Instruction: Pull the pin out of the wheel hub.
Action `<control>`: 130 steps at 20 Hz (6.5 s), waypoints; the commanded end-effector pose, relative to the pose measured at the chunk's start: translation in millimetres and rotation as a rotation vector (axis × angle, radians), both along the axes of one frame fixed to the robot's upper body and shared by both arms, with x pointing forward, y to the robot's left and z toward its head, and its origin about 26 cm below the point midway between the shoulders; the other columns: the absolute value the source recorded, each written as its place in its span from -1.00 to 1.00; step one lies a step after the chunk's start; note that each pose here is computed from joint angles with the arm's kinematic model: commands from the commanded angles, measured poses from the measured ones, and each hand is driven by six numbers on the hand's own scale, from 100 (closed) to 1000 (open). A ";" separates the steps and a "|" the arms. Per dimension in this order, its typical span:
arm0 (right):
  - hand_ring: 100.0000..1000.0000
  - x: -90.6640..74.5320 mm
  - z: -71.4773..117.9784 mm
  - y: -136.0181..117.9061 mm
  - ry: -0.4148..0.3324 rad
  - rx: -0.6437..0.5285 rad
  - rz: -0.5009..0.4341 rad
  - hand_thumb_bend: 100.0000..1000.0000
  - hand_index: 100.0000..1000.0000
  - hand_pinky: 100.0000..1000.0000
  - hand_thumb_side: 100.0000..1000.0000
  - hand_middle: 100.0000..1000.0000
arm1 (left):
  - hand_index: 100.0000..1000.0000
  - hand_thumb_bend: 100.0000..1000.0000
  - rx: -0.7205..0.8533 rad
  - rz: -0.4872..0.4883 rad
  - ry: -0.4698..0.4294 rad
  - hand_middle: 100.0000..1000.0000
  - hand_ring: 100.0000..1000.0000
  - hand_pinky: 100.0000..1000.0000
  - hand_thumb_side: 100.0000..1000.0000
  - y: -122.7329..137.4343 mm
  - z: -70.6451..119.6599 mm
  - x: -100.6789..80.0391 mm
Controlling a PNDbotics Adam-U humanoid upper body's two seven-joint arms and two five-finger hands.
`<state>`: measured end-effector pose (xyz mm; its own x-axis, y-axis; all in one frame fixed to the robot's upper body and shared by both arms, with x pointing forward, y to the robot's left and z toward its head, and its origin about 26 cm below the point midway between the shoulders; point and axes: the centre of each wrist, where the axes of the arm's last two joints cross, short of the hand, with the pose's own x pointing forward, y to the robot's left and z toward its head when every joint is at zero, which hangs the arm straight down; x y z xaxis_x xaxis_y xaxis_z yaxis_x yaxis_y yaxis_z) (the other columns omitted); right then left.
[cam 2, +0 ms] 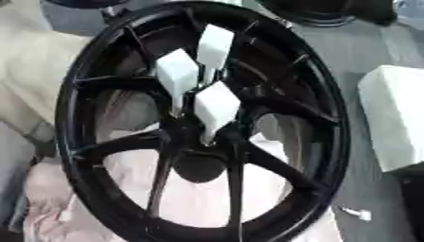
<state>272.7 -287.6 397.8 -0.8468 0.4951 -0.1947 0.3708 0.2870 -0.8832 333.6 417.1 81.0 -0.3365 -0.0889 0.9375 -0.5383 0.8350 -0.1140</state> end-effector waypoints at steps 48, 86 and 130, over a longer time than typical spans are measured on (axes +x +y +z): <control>0.22 1.0 -7.4 112.1 0.241 -0.487 0.077 -0.05 0.45 0.44 -0.33 0.22 | 0.39 0.30 0.036 -0.007 -0.010 -0.03 0.00 0.41 0.05 4.5 10.3 0.5; 0.19 37.3 -51.5 110.4 0.310 -0.485 -0.048 -0.14 0.40 0.41 -0.60 0.17 | 0.39 0.30 0.032 -0.023 -0.026 -0.03 -0.01 0.41 0.05 0.2 13.6 4.0; 0.12 45.4 -60.5 106.1 0.387 -0.489 0.002 -0.12 0.39 0.37 -0.38 0.10 | 0.39 0.30 0.031 -0.027 -0.030 -0.03 0.00 0.41 0.05 -0.3 15.2 4.9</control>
<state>325.1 -175.6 324.3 -0.9037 0.4258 -0.0445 -0.0400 -0.1873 -0.9815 338.9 412.2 85.4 -0.3459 -0.0835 0.9346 -0.5136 0.8504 -0.1141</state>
